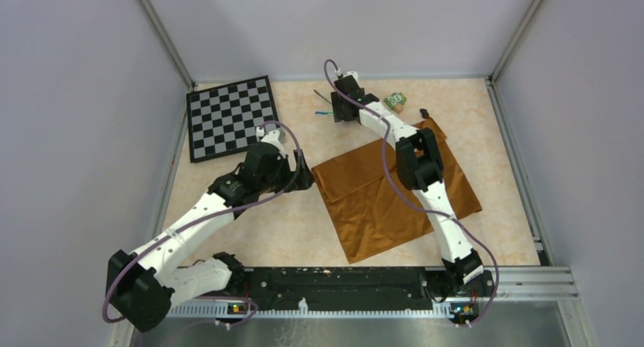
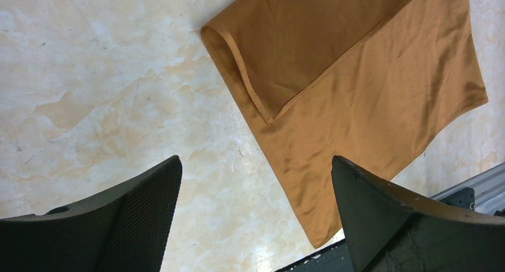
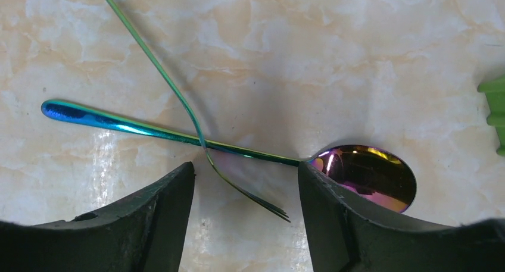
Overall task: Fold the napkin into a case and place the utensils inside
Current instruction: Move the utensils to the center of the board, then move the crumpled napkin to the center of the board.
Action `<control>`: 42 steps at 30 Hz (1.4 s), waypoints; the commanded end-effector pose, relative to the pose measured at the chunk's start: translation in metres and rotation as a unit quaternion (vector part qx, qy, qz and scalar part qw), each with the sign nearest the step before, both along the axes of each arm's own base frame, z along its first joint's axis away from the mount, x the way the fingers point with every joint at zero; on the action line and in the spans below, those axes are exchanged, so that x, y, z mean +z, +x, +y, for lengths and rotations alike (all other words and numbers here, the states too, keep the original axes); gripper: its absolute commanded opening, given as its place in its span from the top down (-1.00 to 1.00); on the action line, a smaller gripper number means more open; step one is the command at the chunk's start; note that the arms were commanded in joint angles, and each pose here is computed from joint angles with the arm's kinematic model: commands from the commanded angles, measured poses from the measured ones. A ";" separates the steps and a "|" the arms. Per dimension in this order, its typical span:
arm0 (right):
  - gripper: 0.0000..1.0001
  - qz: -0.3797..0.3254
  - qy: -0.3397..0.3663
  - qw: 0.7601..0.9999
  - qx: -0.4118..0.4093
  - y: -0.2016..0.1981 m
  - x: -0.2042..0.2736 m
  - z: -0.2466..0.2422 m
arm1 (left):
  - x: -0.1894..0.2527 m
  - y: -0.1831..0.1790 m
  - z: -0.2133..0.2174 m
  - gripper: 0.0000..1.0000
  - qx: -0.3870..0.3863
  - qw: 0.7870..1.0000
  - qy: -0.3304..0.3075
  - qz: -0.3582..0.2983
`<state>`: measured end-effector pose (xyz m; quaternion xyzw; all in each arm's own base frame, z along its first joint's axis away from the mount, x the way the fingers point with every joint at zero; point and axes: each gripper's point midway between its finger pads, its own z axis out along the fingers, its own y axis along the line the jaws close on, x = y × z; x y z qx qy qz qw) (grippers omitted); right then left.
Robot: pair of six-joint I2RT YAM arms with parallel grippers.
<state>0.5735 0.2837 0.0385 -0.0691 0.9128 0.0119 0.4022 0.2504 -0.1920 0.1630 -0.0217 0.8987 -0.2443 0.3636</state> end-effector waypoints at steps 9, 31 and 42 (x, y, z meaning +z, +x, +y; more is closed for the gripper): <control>-0.50 -0.035 0.074 0.997 0.016 -0.069 0.165 -0.029 | -0.042 -0.010 -0.084 -0.91 -0.107 0.976 -0.146 0.122; -0.49 0.011 0.354 0.905 -0.235 -0.136 0.059 -0.302 | -0.098 0.037 -0.105 -0.46 -0.016 0.980 -0.159 0.117; -0.16 0.008 0.336 0.912 -0.236 -0.093 0.034 -0.330 | -0.094 0.044 -0.112 -0.24 -0.024 0.980 -0.161 0.112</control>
